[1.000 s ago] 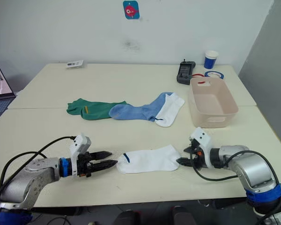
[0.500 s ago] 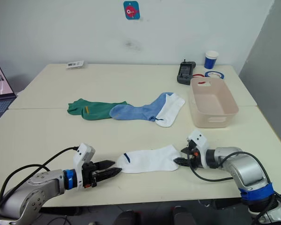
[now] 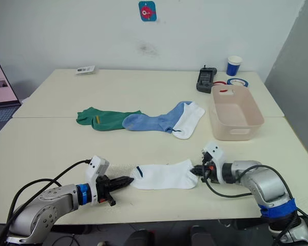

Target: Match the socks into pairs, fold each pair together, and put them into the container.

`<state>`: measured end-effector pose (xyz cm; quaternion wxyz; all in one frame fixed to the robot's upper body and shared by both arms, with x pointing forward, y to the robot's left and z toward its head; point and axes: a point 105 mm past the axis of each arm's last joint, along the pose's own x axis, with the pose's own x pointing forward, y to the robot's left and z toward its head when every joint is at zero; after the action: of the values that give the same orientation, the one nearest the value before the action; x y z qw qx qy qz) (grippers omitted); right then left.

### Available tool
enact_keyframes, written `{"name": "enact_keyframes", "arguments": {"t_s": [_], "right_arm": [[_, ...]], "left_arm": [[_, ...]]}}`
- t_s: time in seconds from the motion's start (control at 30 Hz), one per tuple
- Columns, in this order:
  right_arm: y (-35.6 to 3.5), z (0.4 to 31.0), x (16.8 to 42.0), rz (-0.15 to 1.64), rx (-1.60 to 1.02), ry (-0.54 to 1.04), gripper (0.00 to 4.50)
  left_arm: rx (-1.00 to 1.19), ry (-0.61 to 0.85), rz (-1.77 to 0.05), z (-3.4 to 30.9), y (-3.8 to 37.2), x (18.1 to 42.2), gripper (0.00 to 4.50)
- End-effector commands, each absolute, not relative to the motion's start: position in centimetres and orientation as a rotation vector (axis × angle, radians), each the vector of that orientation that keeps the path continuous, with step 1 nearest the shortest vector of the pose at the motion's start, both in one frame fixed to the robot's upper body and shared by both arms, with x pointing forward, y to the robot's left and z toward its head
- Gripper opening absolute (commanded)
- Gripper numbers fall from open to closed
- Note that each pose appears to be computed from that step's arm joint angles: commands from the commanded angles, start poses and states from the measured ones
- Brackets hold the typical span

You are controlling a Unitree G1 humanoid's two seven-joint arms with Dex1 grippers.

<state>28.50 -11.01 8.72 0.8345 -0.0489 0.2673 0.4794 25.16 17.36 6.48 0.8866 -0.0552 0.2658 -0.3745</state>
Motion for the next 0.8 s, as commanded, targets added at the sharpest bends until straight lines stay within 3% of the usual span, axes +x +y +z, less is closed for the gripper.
{"name": "enact_keyframes", "arguments": {"t_s": [0.03,0.4,0.8], "right_arm": [[-10.3,10.0,28.3,1.036,-0.103,0.518,0.0],[-10.3,10.4,27.9,1.015,-0.093,0.525,0.0],[-11.1,9.2,28.2,0.967,-0.095,0.565,0.0]], "left_arm": [[-0.121,0.589,-0.783,5.9,17.3,24.7,0.03],[-0.105,0.585,-0.69,6.5,19.9,24.7,0.03],[-0.077,0.573,-0.683,6.2,19.6,25.3,0.03]]}}
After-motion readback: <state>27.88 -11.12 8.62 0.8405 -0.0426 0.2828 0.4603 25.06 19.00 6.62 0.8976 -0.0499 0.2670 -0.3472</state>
